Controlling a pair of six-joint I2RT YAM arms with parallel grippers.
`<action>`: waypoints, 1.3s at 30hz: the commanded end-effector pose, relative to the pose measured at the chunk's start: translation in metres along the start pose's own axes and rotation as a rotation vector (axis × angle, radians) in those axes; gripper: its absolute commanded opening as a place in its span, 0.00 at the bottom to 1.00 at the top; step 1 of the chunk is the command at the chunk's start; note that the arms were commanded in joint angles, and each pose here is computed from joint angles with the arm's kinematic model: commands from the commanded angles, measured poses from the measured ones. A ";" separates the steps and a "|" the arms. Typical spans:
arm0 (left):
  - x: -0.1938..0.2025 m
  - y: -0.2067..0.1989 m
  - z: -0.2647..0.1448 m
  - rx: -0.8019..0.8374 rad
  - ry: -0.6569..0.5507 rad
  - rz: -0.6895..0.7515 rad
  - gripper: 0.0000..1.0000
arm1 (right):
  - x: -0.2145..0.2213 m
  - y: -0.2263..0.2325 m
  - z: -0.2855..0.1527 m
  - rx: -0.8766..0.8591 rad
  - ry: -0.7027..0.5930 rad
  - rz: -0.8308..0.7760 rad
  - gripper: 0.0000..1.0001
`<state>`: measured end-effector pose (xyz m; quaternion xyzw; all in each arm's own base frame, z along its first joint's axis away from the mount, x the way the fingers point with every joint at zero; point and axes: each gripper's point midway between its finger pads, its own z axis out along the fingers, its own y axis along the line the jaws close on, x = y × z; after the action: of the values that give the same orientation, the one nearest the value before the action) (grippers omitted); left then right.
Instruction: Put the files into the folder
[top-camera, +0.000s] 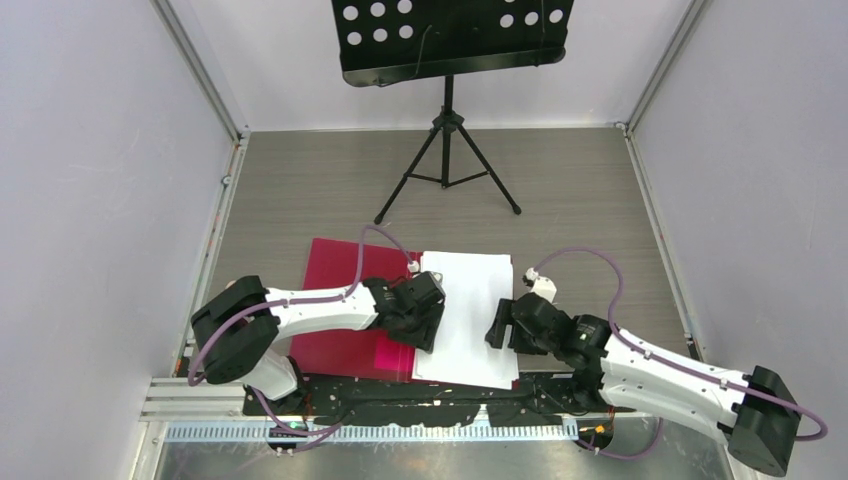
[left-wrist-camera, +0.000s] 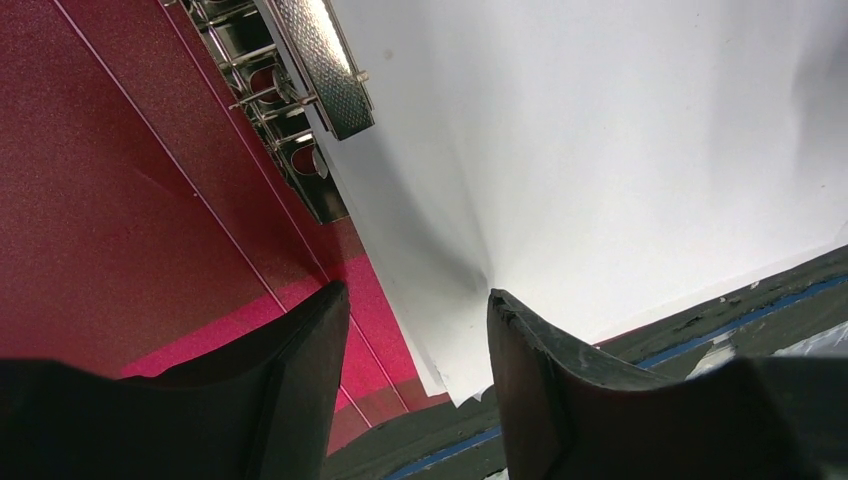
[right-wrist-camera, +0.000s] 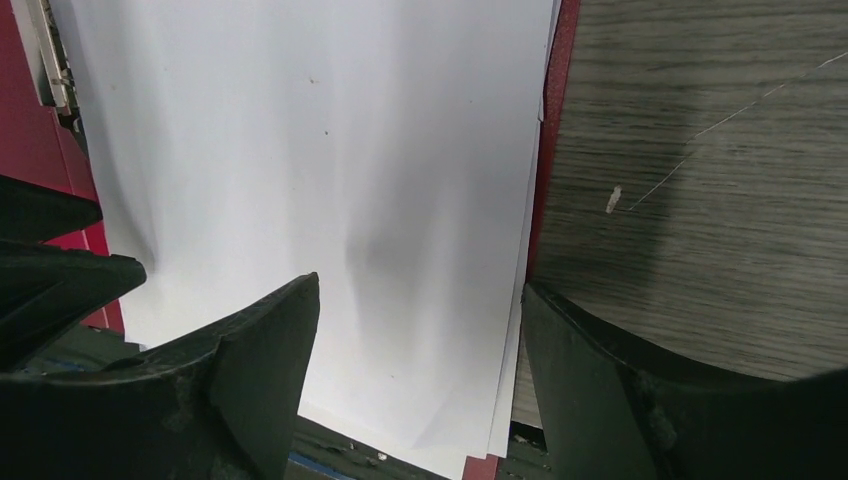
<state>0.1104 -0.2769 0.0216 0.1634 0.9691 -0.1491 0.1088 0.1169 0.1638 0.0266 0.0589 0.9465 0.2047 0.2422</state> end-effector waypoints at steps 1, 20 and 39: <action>0.004 -0.008 0.016 0.043 0.009 -0.010 0.55 | 0.013 -0.010 -0.003 0.083 0.061 -0.045 0.79; 0.006 -0.005 0.020 0.021 0.032 -0.002 0.54 | -0.009 0.025 -0.001 0.079 0.010 -0.162 0.77; 0.007 -0.002 0.019 0.002 0.043 0.008 0.53 | -0.015 0.011 -0.006 0.160 -0.004 -0.189 0.81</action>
<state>0.1111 -0.2913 0.0221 0.1663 0.9655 -0.1710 0.1042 0.1202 0.1767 0.0299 -0.0155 0.9658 0.1175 0.2306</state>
